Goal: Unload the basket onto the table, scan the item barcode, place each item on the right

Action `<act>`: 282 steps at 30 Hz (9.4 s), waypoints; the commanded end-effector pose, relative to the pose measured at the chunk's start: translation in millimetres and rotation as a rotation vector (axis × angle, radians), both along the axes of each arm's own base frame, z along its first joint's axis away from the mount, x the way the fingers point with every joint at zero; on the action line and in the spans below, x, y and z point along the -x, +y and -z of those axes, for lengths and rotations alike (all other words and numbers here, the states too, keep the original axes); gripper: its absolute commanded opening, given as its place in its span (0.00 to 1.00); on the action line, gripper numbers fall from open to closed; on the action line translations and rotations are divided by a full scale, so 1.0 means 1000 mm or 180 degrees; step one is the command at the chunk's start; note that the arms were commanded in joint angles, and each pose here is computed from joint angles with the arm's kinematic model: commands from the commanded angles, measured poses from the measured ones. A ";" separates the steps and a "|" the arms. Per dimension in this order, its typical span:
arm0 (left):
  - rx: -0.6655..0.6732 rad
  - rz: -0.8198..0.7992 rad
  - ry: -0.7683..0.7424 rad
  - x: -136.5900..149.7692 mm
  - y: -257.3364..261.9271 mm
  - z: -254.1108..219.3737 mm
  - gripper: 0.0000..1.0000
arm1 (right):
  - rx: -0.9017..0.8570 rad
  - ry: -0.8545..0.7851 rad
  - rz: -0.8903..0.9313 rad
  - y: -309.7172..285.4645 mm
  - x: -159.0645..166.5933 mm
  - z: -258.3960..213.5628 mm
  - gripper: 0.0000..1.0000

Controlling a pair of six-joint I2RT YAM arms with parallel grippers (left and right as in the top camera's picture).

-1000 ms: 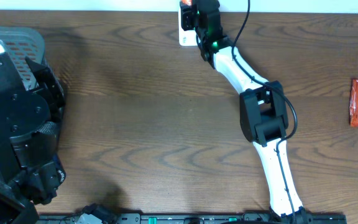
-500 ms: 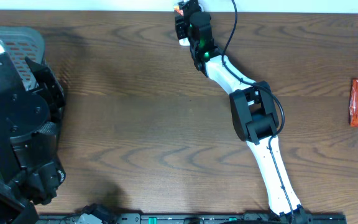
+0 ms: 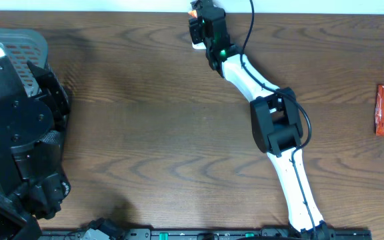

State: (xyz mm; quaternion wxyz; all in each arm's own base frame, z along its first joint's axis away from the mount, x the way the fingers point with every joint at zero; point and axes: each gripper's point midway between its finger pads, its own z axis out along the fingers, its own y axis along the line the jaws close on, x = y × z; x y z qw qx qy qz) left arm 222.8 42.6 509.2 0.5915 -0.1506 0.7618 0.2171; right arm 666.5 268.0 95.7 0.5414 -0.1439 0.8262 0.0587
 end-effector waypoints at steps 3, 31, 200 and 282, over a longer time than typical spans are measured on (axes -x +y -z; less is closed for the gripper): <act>0.0014 -0.0036 -0.0025 0.002 0.003 -0.001 0.86 | 0.0214 0.0133 0.0222 -0.029 0.023 -0.070 0.42; 0.0014 -0.0036 -0.0025 0.002 0.003 -0.001 0.86 | 0.0426 0.3087 0.3131 -0.475 0.255 0.080 0.67; 0.0998 0.1861 -0.0748 0.009 -0.065 0.147 0.86 | -0.0485 -0.1046 0.0881 -0.267 0.420 -0.062 0.99; 0.0713 0.1247 -0.0431 -0.020 -0.026 0.372 0.86 | -0.0485 -0.1046 0.0881 -0.267 0.420 -0.062 0.99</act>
